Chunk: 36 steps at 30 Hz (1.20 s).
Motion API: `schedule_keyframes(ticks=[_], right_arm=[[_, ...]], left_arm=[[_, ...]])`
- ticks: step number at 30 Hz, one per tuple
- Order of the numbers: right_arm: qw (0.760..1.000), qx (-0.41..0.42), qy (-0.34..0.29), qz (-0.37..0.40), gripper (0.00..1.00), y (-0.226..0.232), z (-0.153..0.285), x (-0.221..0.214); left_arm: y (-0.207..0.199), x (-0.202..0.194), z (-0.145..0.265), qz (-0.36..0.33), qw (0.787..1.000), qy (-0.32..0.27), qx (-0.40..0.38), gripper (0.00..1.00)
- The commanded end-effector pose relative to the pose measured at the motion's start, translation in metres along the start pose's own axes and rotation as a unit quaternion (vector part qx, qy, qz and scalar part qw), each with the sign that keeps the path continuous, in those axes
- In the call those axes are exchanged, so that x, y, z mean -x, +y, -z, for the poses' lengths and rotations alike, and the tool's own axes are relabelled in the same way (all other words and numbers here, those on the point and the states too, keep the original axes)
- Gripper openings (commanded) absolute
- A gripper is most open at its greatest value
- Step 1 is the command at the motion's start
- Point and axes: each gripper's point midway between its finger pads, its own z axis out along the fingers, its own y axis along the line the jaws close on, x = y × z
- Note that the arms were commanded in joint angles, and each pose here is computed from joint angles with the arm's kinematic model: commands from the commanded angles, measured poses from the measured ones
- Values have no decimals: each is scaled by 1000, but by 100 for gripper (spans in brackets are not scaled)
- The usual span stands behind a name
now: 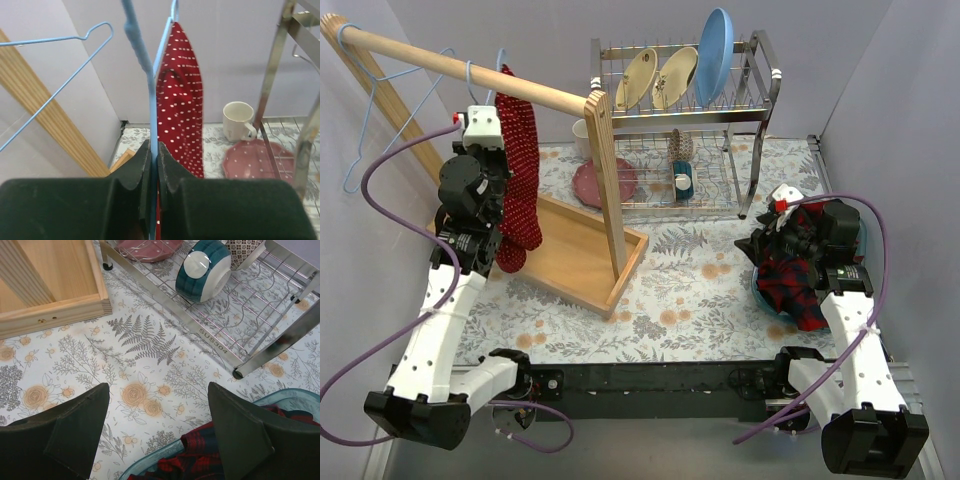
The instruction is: Place the skirt on the hanger
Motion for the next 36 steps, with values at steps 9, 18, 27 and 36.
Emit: schedule_keyframes(ticks=[9, 18, 27, 36], right_arm=[[999, 24, -23, 14, 87, 13, 6, 13], [999, 31, -23, 11, 87, 16, 6, 11], [999, 34, -24, 12, 87, 17, 6, 12], [999, 35, -25, 12, 87, 18, 6, 12]], left_arm=[[39, -23, -32, 65, 996, 12, 53, 0], [49, -26, -34, 105, 993, 12, 54, 0], [51, -31, -18, 116, 991, 12, 58, 18], [48, -4, 6, 151, 988, -14, 35, 36]])
